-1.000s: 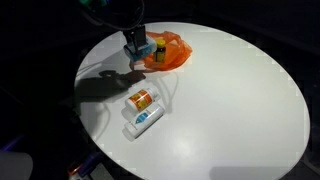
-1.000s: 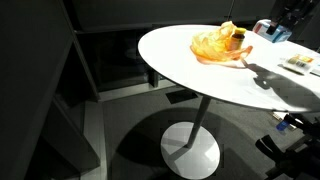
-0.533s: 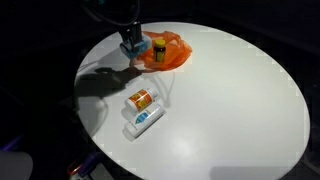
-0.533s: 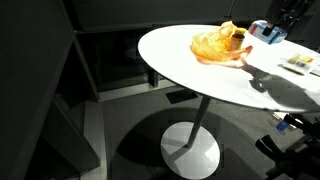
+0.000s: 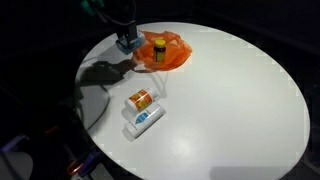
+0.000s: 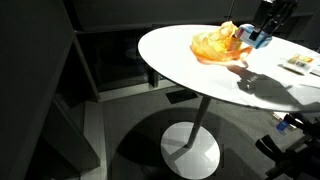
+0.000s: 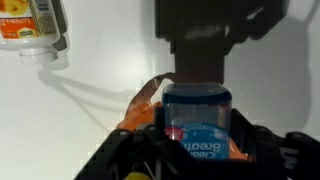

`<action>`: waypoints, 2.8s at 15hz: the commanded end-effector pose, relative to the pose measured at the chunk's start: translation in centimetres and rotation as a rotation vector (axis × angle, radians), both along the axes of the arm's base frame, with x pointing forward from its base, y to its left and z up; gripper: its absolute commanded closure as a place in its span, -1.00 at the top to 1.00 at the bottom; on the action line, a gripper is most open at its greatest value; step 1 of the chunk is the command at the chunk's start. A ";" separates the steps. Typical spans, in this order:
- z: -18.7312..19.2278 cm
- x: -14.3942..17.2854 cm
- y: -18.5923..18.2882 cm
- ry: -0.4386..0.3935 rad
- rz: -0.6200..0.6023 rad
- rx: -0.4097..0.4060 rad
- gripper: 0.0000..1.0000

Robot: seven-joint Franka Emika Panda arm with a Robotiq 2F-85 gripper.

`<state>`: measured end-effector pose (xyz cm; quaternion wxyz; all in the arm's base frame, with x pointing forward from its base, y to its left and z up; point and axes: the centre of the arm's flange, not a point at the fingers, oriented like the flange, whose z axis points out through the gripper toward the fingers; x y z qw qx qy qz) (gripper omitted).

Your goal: Put the blue box in the plastic

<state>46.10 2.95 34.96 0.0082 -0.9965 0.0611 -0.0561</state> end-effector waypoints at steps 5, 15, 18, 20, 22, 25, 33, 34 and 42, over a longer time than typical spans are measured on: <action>-2.5 4.6 0.0 0.026 0.033 0.054 -0.20; -3.7 9.2 -0.9 0.058 0.000 0.069 -0.20; -3.7 10.1 -1.7 0.054 -0.021 0.061 -0.20; -3.8 10.2 -2.0 0.058 -0.025 0.056 0.80; -3.5 9.8 -2.0 0.065 -0.020 0.058 0.95; -2.5 8.8 -1.9 0.088 -0.007 0.070 1.00; 2.7 5.5 -3.6 0.151 -0.039 0.002 1.00; 3.6 5.1 -4.1 0.153 -0.045 -0.012 1.00; 9.6 2.4 -5.5 0.180 -0.092 -0.040 1.00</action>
